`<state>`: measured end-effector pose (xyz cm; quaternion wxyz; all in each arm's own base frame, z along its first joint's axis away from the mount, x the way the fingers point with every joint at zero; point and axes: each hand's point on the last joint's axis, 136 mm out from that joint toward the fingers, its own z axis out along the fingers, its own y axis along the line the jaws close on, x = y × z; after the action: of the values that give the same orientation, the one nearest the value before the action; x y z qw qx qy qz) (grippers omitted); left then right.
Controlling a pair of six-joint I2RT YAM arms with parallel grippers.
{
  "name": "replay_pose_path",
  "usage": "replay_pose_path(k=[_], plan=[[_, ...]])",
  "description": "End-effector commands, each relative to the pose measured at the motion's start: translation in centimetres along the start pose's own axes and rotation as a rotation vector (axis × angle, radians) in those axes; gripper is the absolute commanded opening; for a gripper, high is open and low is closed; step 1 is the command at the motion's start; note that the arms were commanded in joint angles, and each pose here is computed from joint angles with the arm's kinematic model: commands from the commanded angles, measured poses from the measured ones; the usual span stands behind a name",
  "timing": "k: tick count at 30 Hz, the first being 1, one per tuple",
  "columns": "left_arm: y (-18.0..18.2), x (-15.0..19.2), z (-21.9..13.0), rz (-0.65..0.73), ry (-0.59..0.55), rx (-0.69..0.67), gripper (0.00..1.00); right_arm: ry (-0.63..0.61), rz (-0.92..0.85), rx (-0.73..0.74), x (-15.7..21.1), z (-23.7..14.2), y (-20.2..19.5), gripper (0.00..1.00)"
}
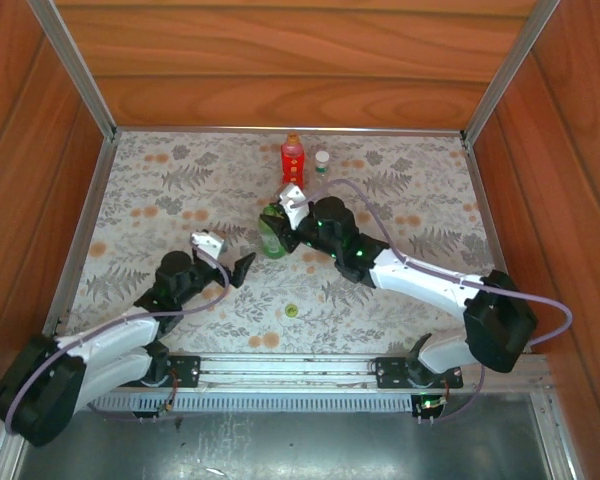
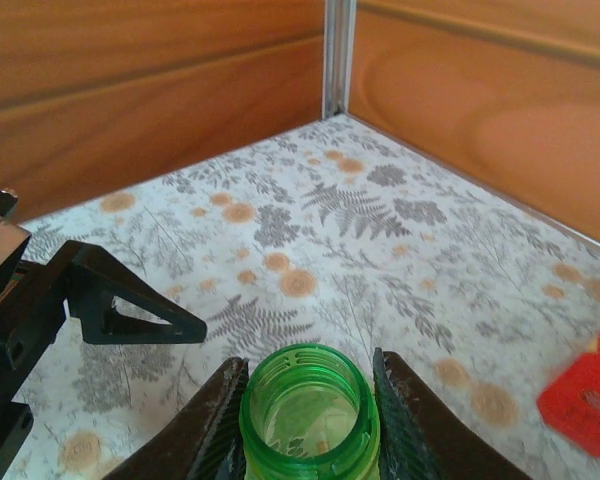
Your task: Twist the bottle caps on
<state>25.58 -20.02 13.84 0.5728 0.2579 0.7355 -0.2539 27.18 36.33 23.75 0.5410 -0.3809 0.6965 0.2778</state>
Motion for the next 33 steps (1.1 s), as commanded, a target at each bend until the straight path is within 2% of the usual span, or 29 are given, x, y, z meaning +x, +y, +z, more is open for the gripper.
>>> replay_pose_path(k=[1, 4, 9, 19, 29, 33], plan=[[-3.4, -3.2, 1.2, 0.102, -0.116, 0.168, 1.00, 0.009, 0.046, 0.063, 0.9, -0.9, -1.2, 0.32], [-4.8, -3.0, 2.2, 0.124, -0.119, 0.234, 1.00, 0.026, 0.089, 0.077, 1.6, -1.4, -1.3, 0.32], [-5.2, -3.3, 2.7, 0.138, -0.171, 0.266, 1.00, 0.058, 0.177, 0.110, 3.1, -1.8, -1.8, 0.32], [-6.1, -3.2, 4.8, 0.131, -0.168, 0.328, 1.00, 0.075, 0.233, 0.149, 4.8, -1.6, -2.5, 0.32], [-6.8, -2.5, 7.5, 0.141, -0.153, 0.359, 0.89, 0.082, 0.239, 0.154, 4.8, -1.6, -2.6, 0.31], [-6.8, -2.7, 8.1, 0.138, -0.163, 0.362, 0.80, 0.088, 0.243, 0.152, 5.0, -1.6, -2.5, 0.31]])
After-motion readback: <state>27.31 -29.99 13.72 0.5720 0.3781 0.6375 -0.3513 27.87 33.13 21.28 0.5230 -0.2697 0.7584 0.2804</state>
